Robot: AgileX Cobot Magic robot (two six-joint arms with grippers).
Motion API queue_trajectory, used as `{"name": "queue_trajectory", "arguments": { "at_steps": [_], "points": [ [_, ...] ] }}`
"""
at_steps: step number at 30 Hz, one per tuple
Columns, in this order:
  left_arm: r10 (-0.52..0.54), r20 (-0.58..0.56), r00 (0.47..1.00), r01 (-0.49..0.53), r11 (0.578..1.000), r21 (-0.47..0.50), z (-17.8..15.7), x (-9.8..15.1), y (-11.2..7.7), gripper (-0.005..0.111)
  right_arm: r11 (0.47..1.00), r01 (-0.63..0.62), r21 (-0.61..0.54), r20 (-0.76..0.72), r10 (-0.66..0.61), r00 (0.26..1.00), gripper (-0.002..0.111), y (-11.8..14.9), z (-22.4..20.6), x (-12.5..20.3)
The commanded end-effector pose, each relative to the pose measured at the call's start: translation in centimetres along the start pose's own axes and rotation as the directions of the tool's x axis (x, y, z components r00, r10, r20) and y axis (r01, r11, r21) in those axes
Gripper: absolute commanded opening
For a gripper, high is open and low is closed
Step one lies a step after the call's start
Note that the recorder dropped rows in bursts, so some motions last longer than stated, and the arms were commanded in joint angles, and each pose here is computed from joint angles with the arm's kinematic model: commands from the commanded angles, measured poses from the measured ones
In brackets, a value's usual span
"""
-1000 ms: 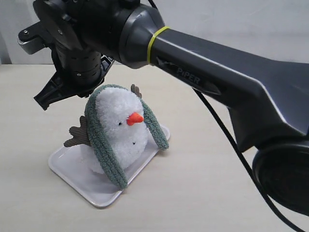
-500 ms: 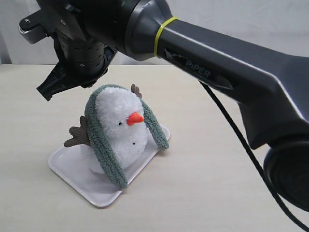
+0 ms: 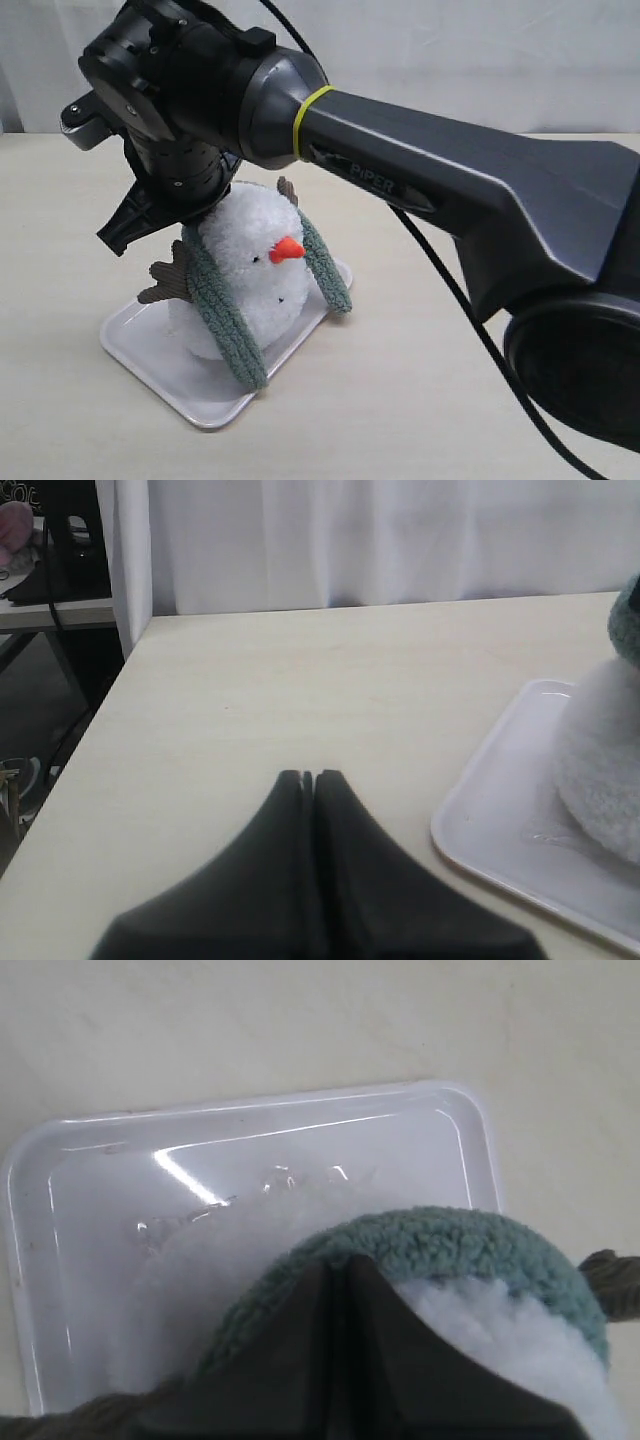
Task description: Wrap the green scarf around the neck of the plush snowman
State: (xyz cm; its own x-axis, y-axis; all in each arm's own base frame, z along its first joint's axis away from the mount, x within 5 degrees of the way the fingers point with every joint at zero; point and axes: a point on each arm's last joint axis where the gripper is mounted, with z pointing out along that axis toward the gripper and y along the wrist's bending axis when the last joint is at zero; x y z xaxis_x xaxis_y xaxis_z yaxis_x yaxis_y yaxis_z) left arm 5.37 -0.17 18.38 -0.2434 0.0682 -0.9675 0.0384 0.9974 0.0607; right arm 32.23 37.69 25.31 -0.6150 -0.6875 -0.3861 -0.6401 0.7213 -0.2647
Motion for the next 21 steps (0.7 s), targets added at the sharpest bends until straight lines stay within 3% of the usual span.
{"name": "queue_trajectory", "arguments": {
  "at_steps": [1, 21],
  "points": [
    [0.003, 0.011, 1.0, -0.003, 1.0, 0.001, 0.02, -0.02, -0.01, 0.0, 1.0, 0.015, 0.005, -0.04, -0.015, 0.999, 0.004, 0.36, 1.54, 0.38],
    [0.003, 0.011, 1.0, -0.003, 1.0, 0.001, 0.02, -0.02, -0.01, 0.0, 0.999, 0.028, -0.017, -0.035, -0.028, 0.999, 0.004, 0.53, 1.12, 0.35]
  ]
}}
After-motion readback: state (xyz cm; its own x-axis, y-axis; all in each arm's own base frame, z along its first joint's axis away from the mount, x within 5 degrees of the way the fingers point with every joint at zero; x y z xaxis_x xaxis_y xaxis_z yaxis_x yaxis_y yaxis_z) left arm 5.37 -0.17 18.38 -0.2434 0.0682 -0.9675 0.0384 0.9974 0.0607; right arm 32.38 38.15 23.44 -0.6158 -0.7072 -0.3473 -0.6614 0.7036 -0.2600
